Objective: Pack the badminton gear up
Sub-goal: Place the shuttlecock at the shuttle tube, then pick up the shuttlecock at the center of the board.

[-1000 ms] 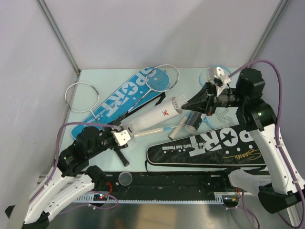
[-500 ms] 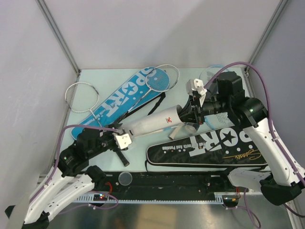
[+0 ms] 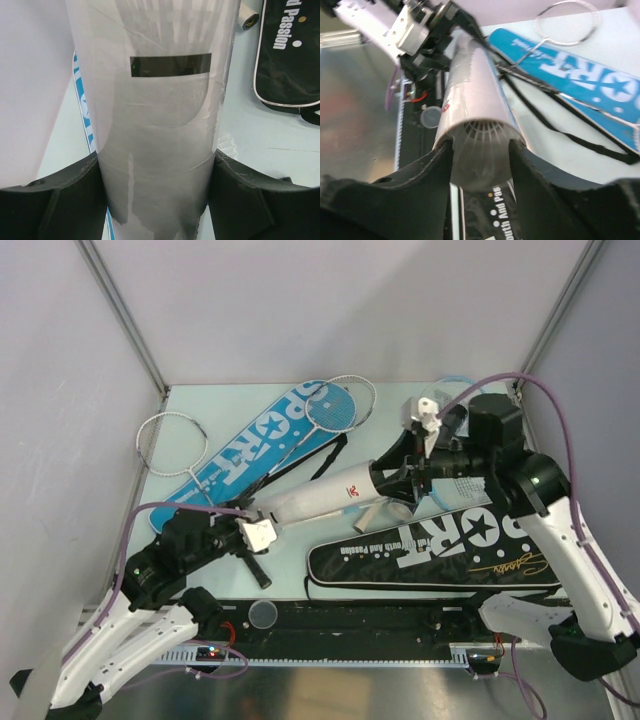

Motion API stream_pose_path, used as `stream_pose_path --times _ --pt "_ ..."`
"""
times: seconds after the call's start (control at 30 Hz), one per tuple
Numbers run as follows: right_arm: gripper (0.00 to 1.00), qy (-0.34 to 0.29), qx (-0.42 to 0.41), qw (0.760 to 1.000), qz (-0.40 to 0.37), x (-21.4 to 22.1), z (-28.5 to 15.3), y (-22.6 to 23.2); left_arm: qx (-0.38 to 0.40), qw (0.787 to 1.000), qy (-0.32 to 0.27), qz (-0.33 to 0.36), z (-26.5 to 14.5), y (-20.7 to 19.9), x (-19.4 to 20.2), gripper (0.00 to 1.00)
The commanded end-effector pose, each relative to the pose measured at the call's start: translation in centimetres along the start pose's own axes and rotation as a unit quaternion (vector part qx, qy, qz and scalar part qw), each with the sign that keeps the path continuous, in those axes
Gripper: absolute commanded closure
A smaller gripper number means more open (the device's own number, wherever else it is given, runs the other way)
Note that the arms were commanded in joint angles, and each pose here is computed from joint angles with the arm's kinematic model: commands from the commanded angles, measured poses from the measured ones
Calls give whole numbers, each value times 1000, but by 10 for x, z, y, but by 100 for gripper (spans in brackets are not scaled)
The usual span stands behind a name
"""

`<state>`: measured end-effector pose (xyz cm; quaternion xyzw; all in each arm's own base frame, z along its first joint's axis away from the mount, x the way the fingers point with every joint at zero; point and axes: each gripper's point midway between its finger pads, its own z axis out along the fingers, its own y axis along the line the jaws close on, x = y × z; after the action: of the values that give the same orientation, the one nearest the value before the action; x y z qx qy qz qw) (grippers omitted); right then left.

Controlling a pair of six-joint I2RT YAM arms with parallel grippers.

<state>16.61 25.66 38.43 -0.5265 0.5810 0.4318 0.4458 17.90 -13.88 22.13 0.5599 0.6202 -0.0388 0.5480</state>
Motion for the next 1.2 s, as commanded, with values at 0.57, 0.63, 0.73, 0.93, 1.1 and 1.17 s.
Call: stream_pose_path --times 0.57,0.63,0.73,0.93,1.1,1.17 --pt "39 -196 277 929 151 -22 -2 -71 -297 935 48 -185 -28 105 12 45" --pt "39 -191 287 919 189 -7 17 -75 -331 921 45 -200 -39 114 14 45" --pt "40 -177 263 919 237 17 62 -69 -371 901 20 -223 -58 126 9 44" --pt "40 -104 208 964 132 66 157 -47 -395 883 -55 -246 -89 134 -13 44" --pt "41 -58 170 982 -58 99 211 -44 -393 876 -114 -254 -112 130 -28 44" --pt "42 -47 158 981 -98 112 226 -47 -392 872 -135 -260 -119 127 -32 44"
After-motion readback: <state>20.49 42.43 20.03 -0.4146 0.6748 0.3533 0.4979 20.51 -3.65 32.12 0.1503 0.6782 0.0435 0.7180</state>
